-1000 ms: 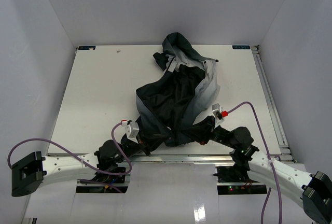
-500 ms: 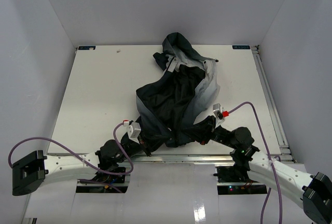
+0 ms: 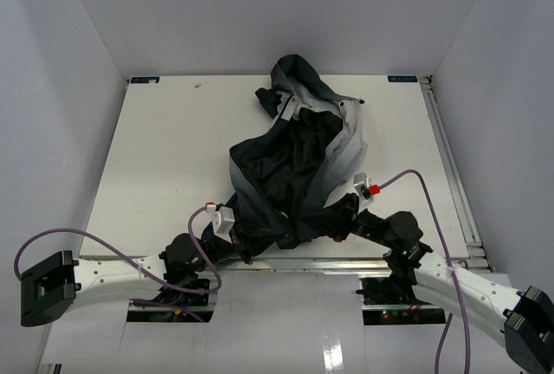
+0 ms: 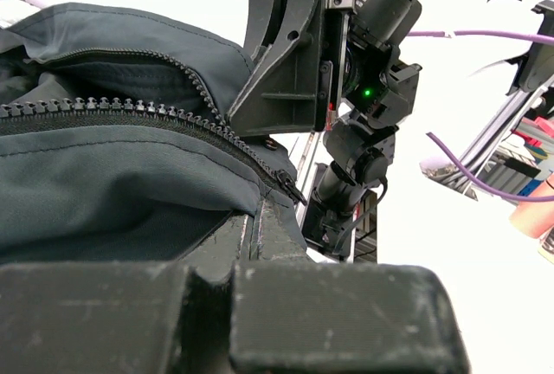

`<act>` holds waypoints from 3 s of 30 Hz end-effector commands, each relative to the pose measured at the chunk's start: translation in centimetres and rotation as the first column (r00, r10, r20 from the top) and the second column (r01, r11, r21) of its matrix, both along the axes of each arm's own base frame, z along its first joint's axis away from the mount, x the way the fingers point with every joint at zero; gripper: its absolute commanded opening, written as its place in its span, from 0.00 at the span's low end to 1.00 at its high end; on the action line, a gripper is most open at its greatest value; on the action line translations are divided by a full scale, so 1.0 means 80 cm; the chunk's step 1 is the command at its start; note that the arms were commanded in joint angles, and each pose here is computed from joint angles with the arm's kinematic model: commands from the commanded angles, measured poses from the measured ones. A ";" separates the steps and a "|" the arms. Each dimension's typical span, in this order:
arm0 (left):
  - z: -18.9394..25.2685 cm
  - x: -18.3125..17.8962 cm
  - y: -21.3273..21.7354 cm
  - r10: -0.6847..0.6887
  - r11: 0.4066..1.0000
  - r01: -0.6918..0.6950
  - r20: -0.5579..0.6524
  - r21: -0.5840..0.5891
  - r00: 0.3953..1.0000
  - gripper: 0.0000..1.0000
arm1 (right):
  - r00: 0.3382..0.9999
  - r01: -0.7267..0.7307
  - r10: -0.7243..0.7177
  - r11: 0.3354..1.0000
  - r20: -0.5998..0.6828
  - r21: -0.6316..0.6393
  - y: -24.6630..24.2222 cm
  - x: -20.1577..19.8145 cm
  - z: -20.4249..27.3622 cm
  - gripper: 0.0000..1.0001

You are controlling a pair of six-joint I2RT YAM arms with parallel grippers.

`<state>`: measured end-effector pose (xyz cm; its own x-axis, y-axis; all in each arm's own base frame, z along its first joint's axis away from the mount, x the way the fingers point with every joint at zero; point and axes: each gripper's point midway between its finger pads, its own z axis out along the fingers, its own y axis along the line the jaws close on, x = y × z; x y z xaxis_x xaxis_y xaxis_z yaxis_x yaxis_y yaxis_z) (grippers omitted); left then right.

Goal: Zip up the jacket

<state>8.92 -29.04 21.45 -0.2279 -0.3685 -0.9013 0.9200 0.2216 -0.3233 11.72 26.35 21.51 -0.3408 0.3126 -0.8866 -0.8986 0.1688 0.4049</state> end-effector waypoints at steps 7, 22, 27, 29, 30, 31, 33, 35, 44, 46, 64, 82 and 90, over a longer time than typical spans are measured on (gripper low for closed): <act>-0.098 -0.014 0.013 -0.033 0.982 0.042 -0.052 0.185 0.998 0.00 | 0.999 0.004 -0.005 0.999 0.040 0.034 0.000 0.002 0.029 0.08; -0.090 -0.033 0.015 -0.116 0.982 0.118 -0.024 0.148 0.993 0.00 | 1.000 -0.002 0.003 1.000 0.022 -0.019 0.007 0.008 0.018 0.08; -0.094 -0.034 0.013 -0.122 0.979 0.125 -0.030 0.162 0.992 0.00 | 1.000 -0.009 0.009 1.000 0.025 -0.023 0.008 0.007 0.018 0.08; -0.095 -0.030 0.012 -0.107 0.980 0.111 -0.037 0.167 0.994 0.00 | 1.000 -0.014 0.014 1.000 0.027 -0.023 0.008 0.006 0.017 0.08; -0.096 -0.028 0.011 -0.097 0.980 0.104 -0.047 0.171 0.994 0.02 | 0.999 -0.015 0.015 1.000 0.028 -0.022 0.008 0.005 0.017 0.08; -0.098 -0.026 0.011 -0.090 0.979 0.098 -0.056 0.177 0.994 0.05 | 0.999 -0.015 0.016 1.000 0.029 -0.021 0.008 0.005 0.017 0.08; -0.097 -0.023 0.009 -0.075 0.980 0.087 -0.077 0.177 0.994 0.22 | 0.999 -0.015 0.016 1.000 0.029 -0.018 0.007 0.004 0.016 0.08; -0.095 -0.021 0.008 -0.067 0.981 0.082 -0.093 0.174 0.993 0.33 | 0.999 -0.015 0.015 1.000 0.029 -0.016 0.007 0.005 0.016 0.08; -0.081 -0.020 0.004 -0.061 0.984 0.089 -0.174 0.153 0.983 0.52 | 1.000 -0.013 0.013 1.000 0.013 -0.018 0.009 0.007 0.009 0.08; -0.083 -0.018 0.003 -0.049 0.983 0.082 -0.198 0.164 0.979 0.54 | 1.000 -0.015 0.015 1.000 0.011 -0.015 0.009 0.007 0.009 0.08; -0.077 -0.008 -0.014 -0.024 0.984 0.070 -0.268 0.162 0.963 0.59 | 1.000 -0.001 0.001 1.000 0.008 -0.030 0.008 0.010 0.002 0.08; -0.053 -0.012 -0.007 -0.054 0.996 0.073 -0.330 0.046 0.942 0.69 | 1.000 -0.007 0.007 0.999 0.001 -0.039 0.009 0.008 -0.006 0.08; -0.048 -0.012 -0.009 -0.062 0.997 0.076 -0.350 0.025 0.935 0.70 | 1.000 -0.005 0.005 0.999 -0.002 -0.041 0.008 0.008 -0.009 0.08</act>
